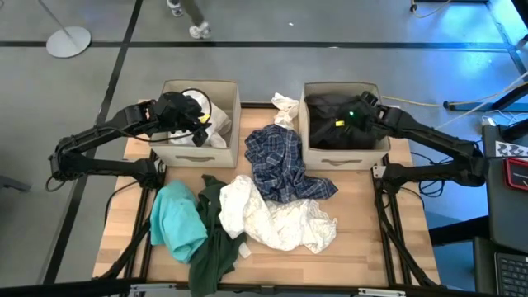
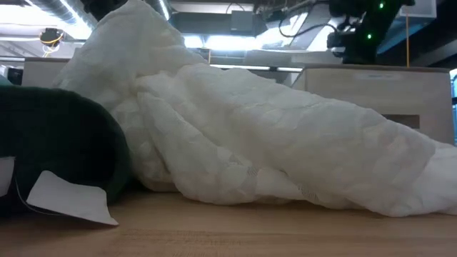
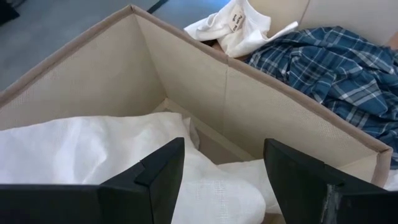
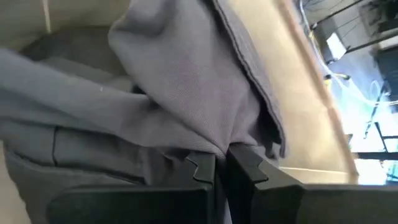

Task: Sort clothes
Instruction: Put the gray jacket into the right brown bin

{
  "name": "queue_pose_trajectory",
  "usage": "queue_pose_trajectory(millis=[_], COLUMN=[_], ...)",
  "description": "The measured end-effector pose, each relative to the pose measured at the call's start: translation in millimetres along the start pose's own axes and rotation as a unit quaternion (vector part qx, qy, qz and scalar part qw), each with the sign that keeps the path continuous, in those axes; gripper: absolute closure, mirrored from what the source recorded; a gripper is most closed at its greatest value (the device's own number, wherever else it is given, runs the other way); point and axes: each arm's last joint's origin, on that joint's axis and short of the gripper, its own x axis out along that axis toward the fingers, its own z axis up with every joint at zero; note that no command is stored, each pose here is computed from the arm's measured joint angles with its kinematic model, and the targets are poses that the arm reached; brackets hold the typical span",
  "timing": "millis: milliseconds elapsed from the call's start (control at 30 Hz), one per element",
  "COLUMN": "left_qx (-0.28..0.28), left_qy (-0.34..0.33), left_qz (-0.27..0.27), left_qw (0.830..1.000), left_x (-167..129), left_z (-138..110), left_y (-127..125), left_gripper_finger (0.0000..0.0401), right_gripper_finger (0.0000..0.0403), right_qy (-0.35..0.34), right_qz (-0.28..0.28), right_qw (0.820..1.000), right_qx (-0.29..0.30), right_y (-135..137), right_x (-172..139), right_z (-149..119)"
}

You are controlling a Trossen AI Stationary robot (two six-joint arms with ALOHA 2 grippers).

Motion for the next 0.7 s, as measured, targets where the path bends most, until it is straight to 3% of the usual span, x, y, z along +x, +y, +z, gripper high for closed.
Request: queue_pose_trajectory(millis=[400,700], left_qx=[0.004,0.004], left_qy=[-0.004,-0.004], left_qz=[0.003,0.003], left_qw=[1.000,1.000], left_x=[0.1,0.1], left_z=[0.7,0.7], left_y=[0.1,0.1], left_gripper_finger=[0.0191,0.0191], right_gripper_finger=[0.0374,0.0225], right_qy=[0.002,0.013], right_qz=[0.057,0.051], right_qw=[0.998,0.998], right_qx=[0.017,0.033], right_y=[18.7,11.5], right_x=[28.5,32.4], right_z=[-13.9,-16.7])
